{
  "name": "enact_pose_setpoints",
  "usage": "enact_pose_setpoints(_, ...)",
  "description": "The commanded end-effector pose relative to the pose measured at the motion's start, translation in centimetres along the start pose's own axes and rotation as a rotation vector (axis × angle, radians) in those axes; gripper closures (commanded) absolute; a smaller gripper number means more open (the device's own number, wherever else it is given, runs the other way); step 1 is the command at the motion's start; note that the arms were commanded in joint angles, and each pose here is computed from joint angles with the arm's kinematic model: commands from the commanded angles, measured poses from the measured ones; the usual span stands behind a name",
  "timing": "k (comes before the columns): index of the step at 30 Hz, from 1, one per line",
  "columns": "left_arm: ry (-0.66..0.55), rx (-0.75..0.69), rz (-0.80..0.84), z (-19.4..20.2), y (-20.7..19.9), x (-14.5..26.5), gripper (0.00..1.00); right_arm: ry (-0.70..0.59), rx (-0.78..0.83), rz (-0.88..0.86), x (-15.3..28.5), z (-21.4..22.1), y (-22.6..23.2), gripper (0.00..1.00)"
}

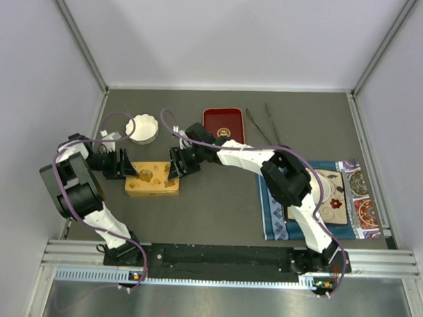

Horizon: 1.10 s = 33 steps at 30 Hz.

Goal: Pack the cookies

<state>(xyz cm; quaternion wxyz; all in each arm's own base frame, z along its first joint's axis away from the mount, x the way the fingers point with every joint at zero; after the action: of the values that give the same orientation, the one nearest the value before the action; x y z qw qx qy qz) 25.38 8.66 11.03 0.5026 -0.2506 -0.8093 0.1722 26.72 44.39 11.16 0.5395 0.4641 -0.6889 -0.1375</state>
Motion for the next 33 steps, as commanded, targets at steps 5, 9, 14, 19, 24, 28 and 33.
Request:
enact_pose_setpoints(5,-0.02,-0.022,0.07,-0.3,-1.0,0.4,0.35,-0.039,0.068,-0.048,-0.2,-1.2,2.0,0.36)
enact_pose_setpoints(9,-0.025,-0.026,0.089,-0.4,-1.2,0.3,0.39,-0.04,0.066,-0.045,-0.2,-1.2,1.9,0.36)
enact_pose_setpoints(14,-0.012,-0.023,0.115,-0.4,-1.2,-0.3,0.45,-0.04,0.067,-0.043,-0.3,-1.2,2.0,0.36)
enact_pose_setpoints(19,-0.001,-0.033,0.127,-0.4,-1.4,-0.8,0.5,-0.044,0.069,-0.042,-0.2,-1.4,2.1,0.36)
enact_pose_setpoints(24,0.008,-0.043,0.14,-0.4,-1.6,-1.3,0.6,-0.037,0.072,-0.044,-0.5,-1.3,2.3,0.36)
enact_pose_setpoints(28,0.014,-0.047,0.147,-0.5,-1.8,-1.6,0.69,-0.033,0.072,-0.046,-0.6,-1.2,2.4,0.36)
enact_pose_setpoints(33,0.008,-0.05,0.158,-0.5,-1.8,-1.7,0.83,-0.034,0.074,-0.048,-0.6,-1.2,2.6,0.36)
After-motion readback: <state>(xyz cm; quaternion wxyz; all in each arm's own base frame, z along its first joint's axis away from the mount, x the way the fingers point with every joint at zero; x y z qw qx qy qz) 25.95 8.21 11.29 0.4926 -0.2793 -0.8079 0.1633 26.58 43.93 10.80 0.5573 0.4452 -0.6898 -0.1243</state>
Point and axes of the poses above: each gripper's point midway between its finger pads, its own x axis back along the fingers, its own y axis along the line the jaws close on, z = x × y, the point moved 7 cm from there along x, back along the fingers, and after that the axes turned 6 degrees about -x, right-handed, at the moved point
